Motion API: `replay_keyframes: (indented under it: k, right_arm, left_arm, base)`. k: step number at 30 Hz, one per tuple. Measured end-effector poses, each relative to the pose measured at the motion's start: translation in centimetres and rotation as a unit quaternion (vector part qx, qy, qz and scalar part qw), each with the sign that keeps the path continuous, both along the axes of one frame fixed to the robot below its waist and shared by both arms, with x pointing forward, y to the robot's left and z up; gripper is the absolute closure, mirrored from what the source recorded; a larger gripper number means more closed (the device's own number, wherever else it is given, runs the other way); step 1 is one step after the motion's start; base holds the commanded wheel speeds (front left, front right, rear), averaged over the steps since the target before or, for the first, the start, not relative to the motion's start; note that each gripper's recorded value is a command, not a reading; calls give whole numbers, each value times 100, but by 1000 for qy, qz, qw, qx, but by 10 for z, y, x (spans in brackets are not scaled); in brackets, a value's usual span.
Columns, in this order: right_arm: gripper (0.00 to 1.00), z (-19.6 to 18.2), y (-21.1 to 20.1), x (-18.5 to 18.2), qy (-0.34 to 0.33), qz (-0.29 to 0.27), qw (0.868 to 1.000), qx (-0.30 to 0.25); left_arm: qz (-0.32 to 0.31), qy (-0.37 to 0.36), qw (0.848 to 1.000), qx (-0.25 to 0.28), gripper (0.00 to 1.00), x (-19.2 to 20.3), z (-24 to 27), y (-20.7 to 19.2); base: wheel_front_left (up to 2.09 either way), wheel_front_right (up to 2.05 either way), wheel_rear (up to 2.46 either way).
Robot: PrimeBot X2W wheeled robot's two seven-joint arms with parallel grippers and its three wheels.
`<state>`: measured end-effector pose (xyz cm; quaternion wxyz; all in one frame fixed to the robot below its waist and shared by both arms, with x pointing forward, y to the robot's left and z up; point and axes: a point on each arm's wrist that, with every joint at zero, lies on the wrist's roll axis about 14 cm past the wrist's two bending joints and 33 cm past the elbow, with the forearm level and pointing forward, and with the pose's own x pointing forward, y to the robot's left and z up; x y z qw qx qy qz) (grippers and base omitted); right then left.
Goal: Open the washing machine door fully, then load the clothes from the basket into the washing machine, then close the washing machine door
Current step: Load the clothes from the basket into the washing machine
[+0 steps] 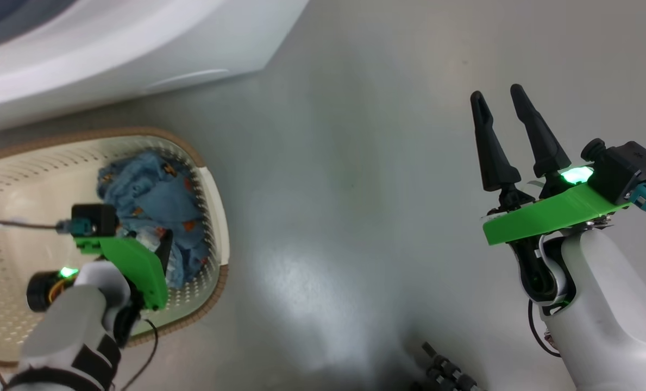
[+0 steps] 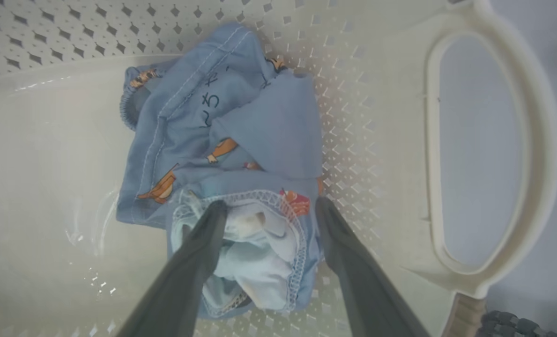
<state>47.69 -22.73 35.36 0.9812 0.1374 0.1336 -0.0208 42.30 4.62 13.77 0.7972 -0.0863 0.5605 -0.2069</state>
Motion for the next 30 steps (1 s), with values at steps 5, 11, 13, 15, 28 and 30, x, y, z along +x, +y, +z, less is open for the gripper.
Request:
replay_keyframes:
  k: [5,11,13,15,28,30]
  right_arm:
    - [0,-12,-1,-2,13,-6,1000,2]
    - [0,-21,-3,1,21,-9,1000,0]
    - [0,-25,-5,-1,26,-12,1000,-3]
    - [0,-28,-7,-3,31,-14,999,-4]
    - [0,-33,-13,-8,40,-23,999,-12]
    - [0,-31,-12,-7,37,-21,999,-12]
  left_arm:
    - [-8,18,1000,-1,0,4,-11,-3]
    - [-24,46,999,-5,0,1,-28,-11]
    - [-24,52,998,3,0,3,-34,-7]
    - [-27,59,998,14,0,5,-41,-2]
    - [-31,68,996,37,100,8,-57,0]
    - [-24,56,998,34,100,12,-54,-2]
  base:
    - [0,0,0]
    - [0,0,0]
    - [0,0,0]
    - [0,0,0]
    - [0,0,0]
    - [0,0,0]
